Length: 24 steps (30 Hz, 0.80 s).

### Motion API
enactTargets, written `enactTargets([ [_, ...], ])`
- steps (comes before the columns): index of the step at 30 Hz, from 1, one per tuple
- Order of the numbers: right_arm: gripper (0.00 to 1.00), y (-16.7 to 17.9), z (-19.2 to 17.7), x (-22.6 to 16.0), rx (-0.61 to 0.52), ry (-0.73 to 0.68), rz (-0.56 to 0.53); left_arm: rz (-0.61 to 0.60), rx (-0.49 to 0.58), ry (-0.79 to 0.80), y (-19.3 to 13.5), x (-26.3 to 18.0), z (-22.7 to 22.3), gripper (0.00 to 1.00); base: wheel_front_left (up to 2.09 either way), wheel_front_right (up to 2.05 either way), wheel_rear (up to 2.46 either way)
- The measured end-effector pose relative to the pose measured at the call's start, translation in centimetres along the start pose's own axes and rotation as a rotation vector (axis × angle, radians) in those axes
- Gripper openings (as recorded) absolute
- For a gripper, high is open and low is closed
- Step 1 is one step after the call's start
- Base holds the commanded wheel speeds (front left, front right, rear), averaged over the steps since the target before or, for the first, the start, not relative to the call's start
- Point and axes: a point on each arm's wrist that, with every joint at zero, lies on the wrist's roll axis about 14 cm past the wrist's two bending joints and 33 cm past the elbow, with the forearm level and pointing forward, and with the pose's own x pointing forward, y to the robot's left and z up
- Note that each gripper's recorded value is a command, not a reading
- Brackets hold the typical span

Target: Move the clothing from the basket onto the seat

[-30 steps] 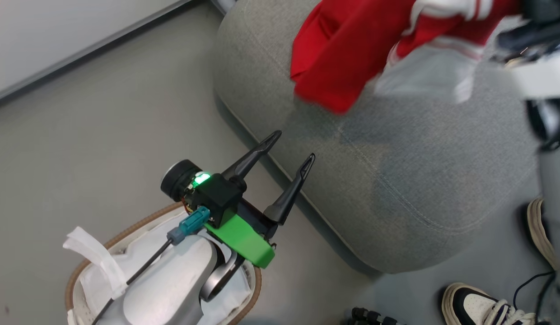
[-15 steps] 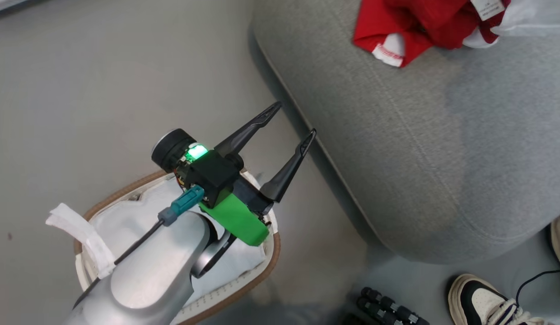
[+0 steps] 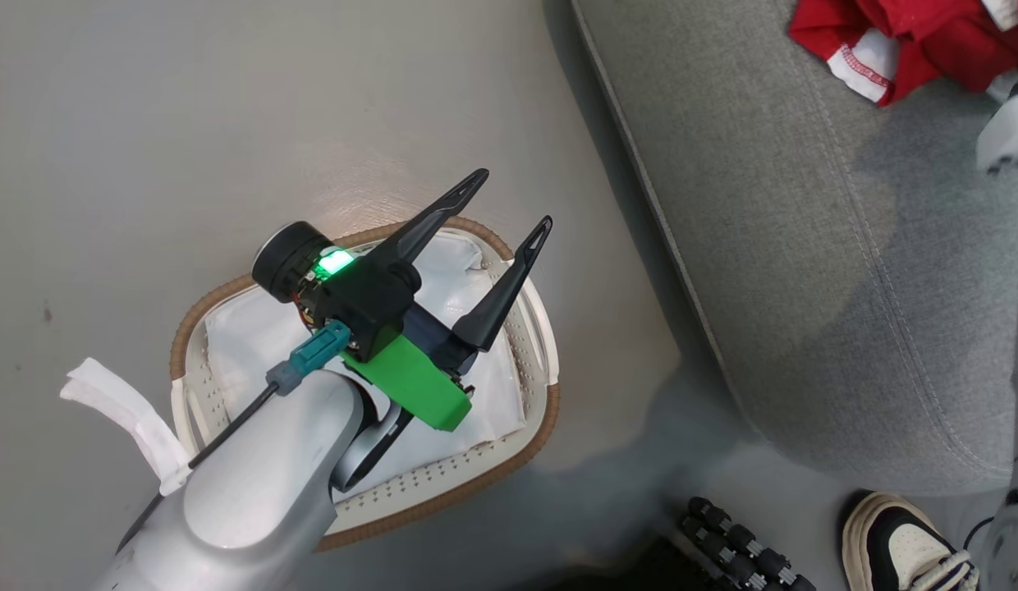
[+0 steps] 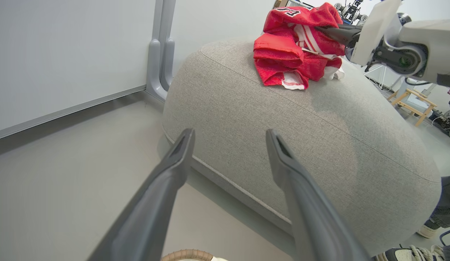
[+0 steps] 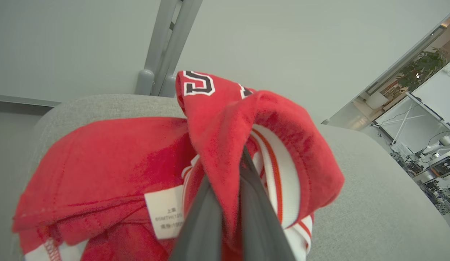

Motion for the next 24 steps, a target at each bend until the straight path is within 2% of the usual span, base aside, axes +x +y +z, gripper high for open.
enactTargets([
  [3, 0.00, 1.2, -2.4, -1.6, 0.029, 0.064, 0.012, 0.020, 0.000, 0.005, 0.4, -0.3, 0.0, 1.00, 0.00, 0.00, 0.00],
  [6, 0.00, 1.0, -3.2, -3.0, 0.046, 0.087, 0.000, 0.031, 0.004, 0.003, 0.3, -0.5, 0.4, 1.00, 0.00, 0.00, 0.00],
  [7, 0.13, 1.0, -3.3, -3.5, 0.052, 0.092, -0.003, 0.034, 0.007, 0.000, 0.3, -0.5, 0.6, 1.00, 0.00, 0.00, 0.00],
  [8, 0.67, 0.7, -3.3, -4.0, 0.064, 0.092, -0.013, 0.037, 0.011, -0.003, 0.2, -0.5, 0.9, 1.00, 0.00, 0.00, 0.00],
  [9, 1.00, 0.4, -3.2, -4.5, 0.072, 0.090, -0.022, 0.041, 0.014, -0.005, 0.1, -0.5, 1.1, 1.00, 0.00, 0.00, 0.00],
  [17, 1.00, -0.9, -2.4, -9.0, 0.134, 0.076, -0.036, 0.133, 0.043, -0.041, 0.1, -1.7, 3.6, 1.00, 0.00, 0.00, 0.00],
  [24, 1.00, 0.2, 1.1, -11.2, 0.237, -0.022, 0.003, 0.262, 0.082, -0.088, 0.3, -4.3, 6.2, 1.00, 0.00, 0.00, 0.00],
])
